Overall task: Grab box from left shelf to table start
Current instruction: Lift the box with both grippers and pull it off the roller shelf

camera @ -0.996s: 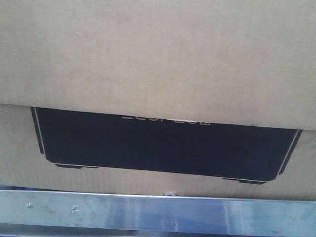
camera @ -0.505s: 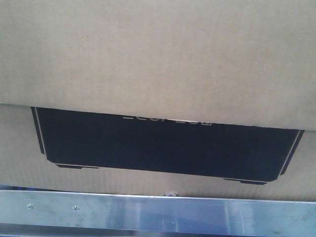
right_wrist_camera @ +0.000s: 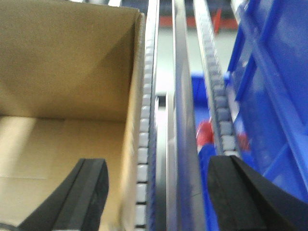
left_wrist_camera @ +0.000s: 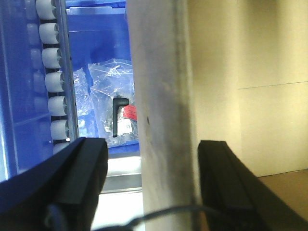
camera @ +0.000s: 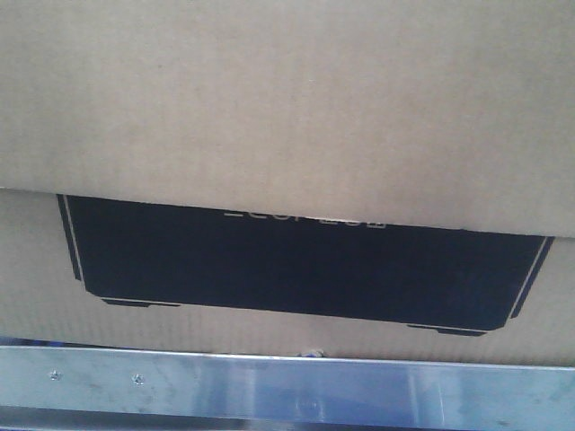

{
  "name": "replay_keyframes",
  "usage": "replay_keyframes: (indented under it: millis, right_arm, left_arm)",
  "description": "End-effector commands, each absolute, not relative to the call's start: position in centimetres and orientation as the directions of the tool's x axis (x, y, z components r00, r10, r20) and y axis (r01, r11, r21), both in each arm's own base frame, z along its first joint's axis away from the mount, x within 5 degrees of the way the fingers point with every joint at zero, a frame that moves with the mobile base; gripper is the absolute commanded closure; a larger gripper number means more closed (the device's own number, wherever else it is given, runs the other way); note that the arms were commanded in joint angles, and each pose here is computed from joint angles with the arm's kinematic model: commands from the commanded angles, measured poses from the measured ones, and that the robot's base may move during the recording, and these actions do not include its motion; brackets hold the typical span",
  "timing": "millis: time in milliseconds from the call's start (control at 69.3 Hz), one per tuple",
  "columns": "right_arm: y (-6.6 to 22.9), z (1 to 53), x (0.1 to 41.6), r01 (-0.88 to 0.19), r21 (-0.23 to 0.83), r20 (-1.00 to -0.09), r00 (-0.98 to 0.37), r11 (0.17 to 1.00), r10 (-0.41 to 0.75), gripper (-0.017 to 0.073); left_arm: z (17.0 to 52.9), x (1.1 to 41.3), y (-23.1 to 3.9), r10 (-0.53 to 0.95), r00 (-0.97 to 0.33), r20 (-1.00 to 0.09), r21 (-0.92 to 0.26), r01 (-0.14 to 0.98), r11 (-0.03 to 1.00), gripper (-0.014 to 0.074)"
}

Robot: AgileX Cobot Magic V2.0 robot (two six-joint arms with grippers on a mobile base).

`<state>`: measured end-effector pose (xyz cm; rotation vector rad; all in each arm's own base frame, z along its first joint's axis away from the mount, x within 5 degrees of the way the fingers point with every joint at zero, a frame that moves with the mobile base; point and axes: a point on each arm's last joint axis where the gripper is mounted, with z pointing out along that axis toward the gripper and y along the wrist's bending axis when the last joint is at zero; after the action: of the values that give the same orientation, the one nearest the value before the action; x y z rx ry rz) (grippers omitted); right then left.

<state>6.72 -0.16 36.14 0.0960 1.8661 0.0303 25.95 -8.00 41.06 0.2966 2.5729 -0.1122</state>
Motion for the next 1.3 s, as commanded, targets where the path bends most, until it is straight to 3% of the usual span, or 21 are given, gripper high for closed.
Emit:
replay_keyframes:
  millis: [0, 375, 707, 780, 852, 1011, 1054, 1126, 1285]
  right_arm:
    - [-0.1, 39.4, 8.7, 0.040, 0.093, -0.959, -0.265, 0.995, 0.101, 0.0018]
    - [-0.2, 42.7, 17.7, 0.000, 0.054, -0.804, -0.593, 0.999, 0.044, 0.0018]
    - [-0.5, 38.0, 25.4, 0.006, 0.072, -0.652, -0.756, 0.997, 0.052, 0.0023]
    - [-0.6, 37.4, 25.9, -0.006, 0.063, -0.637, -0.770, 0.998, 0.036, 0.0074]
    - [-0.6, 37.3, 26.0, -0.015, 0.054, -0.636, -0.772, 0.998, 0.023, 0.0184]
    - [-0.6, 37.3, 26.0, -0.018, 0.052, -0.634, -0.773, 0.998, 0.019, 0.0526]
    - [-0.6, 37.3, 26.0, -0.018, 0.052, -0.634, -0.773, 0.998, 0.019, 0.0499]
    - [-0.6, 37.4, 26.0, -0.018, 0.052, -0.642, -0.767, 0.998, 0.020, 0.0498]
    - [-0.5, 38.8, 25.0, -0.019, 0.052, -0.695, -0.719, 0.998, 0.022, 0.0501]
  left_arm:
    - [42.5, 24.6, -7.7, 0.180, -0.829, -0.529, -0.025, 0.228, 0.973, 0.0287]
    - [42.5, 24.6, -7.8, 0.180, -0.830, -0.529, -0.029, 0.229, 0.973, 0.0287]
    - [42.5, 24.6, -7.8, 0.179, -0.830, -0.528, -0.032, 0.230, 0.973, 0.0287]
    - [42.5, 24.6, -7.8, 0.179, -0.830, -0.528, -0.032, 0.230, 0.973, 0.0295]
    - [42.5, 24.6, -7.8, 0.179, -0.830, -0.528, -0.032, 0.230, 0.973, 0.0344]
    - [42.5, 24.6, -7.8, 0.178, -0.829, -0.530, -0.032, 0.230, 0.973, 0.0614]
    - [42.5, 24.6, -7.8, 0.178, -0.829, -0.530, -0.034, 0.230, 0.972, 0.0706]
    - [42.5, 24.6, -7.9, 0.175, -0.831, -0.528, -0.047, 0.234, 0.971, 0.0671]
    - [43.0, 24.0, -7.9, 0.166, -0.822, -0.544, -0.062, 0.237, 0.969, 0.0685]
